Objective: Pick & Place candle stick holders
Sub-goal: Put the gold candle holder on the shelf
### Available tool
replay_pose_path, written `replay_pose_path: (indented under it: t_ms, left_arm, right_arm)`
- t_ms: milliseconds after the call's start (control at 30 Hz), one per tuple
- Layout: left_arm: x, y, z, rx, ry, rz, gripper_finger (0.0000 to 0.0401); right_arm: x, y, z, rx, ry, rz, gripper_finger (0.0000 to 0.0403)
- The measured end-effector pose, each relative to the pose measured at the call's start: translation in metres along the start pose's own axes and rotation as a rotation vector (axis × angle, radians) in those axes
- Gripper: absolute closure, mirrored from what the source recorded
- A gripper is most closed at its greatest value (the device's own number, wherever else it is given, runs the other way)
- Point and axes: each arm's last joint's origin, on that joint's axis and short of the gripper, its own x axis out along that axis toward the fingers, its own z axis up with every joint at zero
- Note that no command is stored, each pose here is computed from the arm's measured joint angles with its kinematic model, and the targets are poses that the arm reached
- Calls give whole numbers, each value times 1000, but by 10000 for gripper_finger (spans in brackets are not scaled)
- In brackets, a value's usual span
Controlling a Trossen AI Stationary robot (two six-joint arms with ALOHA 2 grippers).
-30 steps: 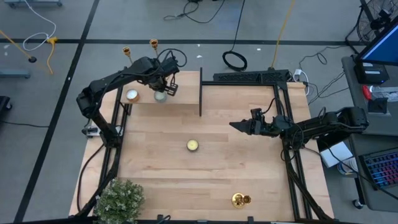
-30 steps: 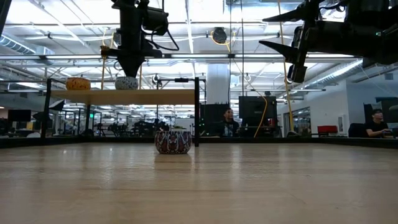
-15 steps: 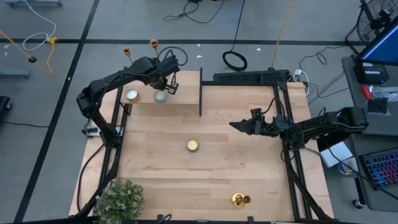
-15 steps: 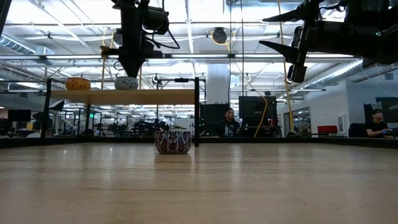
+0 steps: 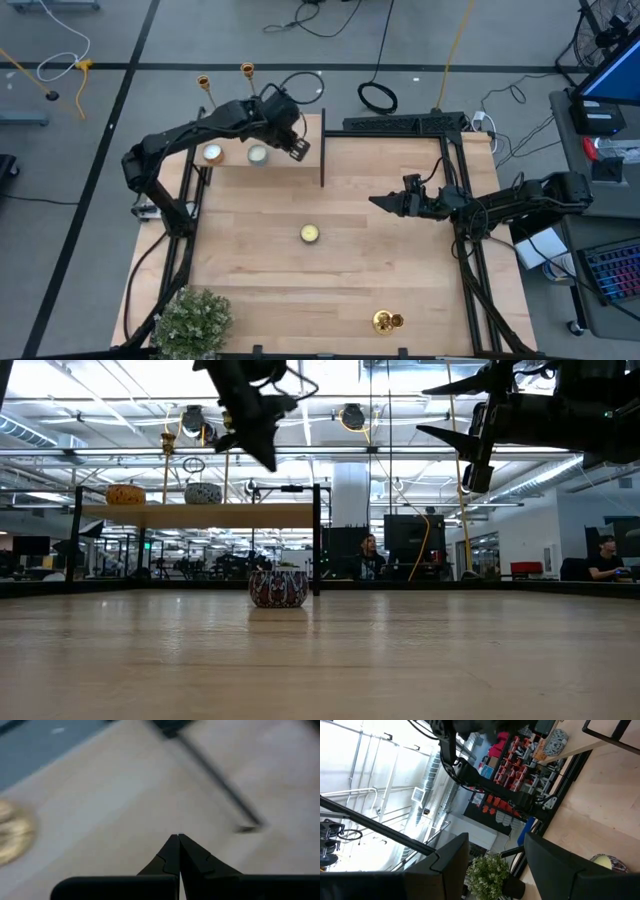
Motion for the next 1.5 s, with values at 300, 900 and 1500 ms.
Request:
replay_pose_path:
  t_ms: [300, 900, 1500]
  left_arm:
    - [-36, -49, -17, 221, 10, -472, 401]
    - [-116, -133, -129, 498, 566, -1010, 399]
    - [-161, -159, -177, 289, 115, -558, 399]
  right_arm:
    - [0, 1, 0, 0, -3, 8, 211]
    - [0, 7, 3, 72, -24, 74, 211]
    - [30, 107, 26, -165, -181, 603, 211]
